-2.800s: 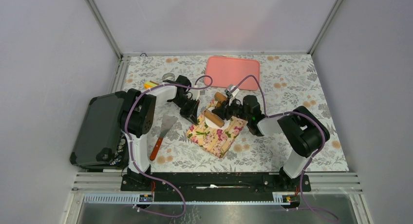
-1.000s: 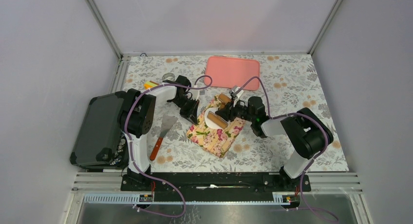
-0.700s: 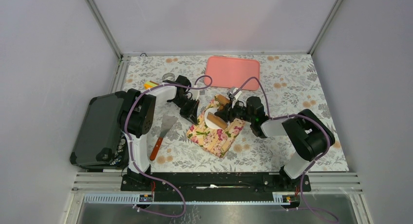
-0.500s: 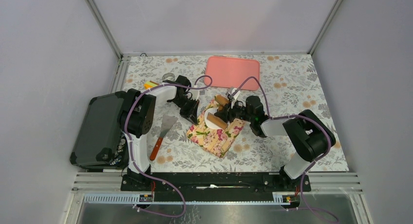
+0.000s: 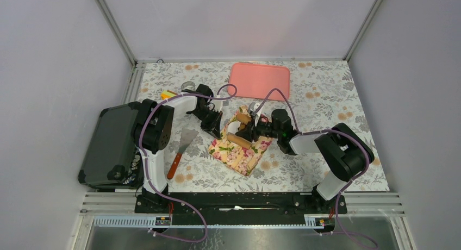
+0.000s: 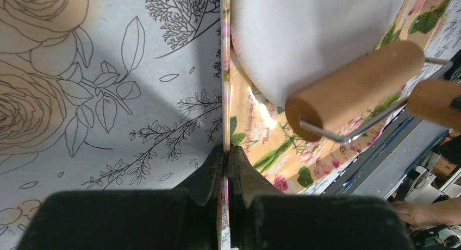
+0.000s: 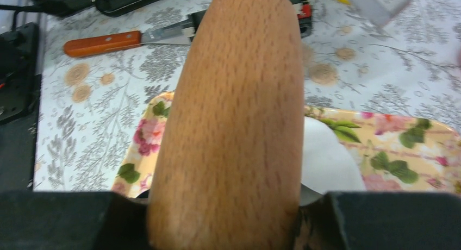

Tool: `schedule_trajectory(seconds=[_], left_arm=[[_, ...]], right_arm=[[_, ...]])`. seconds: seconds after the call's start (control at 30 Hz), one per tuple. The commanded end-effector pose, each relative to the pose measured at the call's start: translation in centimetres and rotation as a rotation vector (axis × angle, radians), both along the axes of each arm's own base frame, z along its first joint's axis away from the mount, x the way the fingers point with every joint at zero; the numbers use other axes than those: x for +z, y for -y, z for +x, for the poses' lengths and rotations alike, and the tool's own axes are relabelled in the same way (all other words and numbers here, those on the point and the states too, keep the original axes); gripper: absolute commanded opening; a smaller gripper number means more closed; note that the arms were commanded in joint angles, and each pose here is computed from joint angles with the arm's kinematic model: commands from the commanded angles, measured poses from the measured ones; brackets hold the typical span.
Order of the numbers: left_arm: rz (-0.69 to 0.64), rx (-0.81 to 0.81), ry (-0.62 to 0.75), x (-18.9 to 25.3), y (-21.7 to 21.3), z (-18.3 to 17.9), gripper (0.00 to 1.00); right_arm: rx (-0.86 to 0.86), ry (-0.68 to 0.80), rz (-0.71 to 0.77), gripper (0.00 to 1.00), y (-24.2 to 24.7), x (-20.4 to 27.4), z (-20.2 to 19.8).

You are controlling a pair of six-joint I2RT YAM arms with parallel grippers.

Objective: Roll out the dumpling wrappers from the dough
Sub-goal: Flatten out the dough on the work surface.

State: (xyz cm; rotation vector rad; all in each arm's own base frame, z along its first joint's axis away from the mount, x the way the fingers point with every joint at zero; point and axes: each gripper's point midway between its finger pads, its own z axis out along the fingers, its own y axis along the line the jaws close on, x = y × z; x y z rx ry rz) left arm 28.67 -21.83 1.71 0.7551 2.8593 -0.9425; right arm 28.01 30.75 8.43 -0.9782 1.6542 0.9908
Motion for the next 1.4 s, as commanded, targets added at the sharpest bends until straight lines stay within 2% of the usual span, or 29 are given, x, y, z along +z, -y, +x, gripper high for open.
schedule_trajectory(seconds=[0.0, 0.27, 0.37, 0.53, 0.63, 0.8, 0.93, 1.1, 1.37], left_arm=[[0.127, -0.032, 0.009, -3.2, -2.3, -0.7, 0.0], [0.126, -0.031, 0.009, -3.2, -2.3, -0.7, 0.0], [0.127, -0.031, 0.009, -3.2, -2.3, -0.7, 0.0], [0.128, -0.029, 0.009, -3.3, -2.3, -0.7, 0.0], [0.128, -0.03, 0.009, -3.3, -2.3, -0.7, 0.0], [0.13, -0.028, 0.01, -3.3, -2.3, -0.6, 0.0], [0.128, -0.029, 0.009, -3.3, -2.3, -0.7, 0.0], [0.126, -0.03, 0.01, -3.2, -2.3, -0.6, 0.0], [0.126, -0.029, 0.01, -3.2, -2.3, -0.7, 0.0]], right_arm=[[0.115, -0.234, -0.153, 0.0, 1.4, -6.6, -6.1], [0.143, -0.232, -0.142, 0.0, 1.1, -5.9, -6.6], [0.171, -0.206, -0.039, 0.0, -0.3, -1.7, -6.1], [0.101, -0.187, 0.234, 0.0, -1.4, 8.7, -1.4], [0.031, -0.104, 0.266, 0.0, -0.8, 10.5, 1.7], [-0.106, -0.019, 0.184, 0.0, -0.1, 6.8, 5.7], [-0.171, -0.037, 0.075, 0.0, 0.7, 1.6, 6.8], [-0.133, -0.113, -0.043, 0.0, 1.0, -3.0, 3.4], [-0.046, -0.185, -0.159, 0.0, 0.9, -5.9, -0.9]])
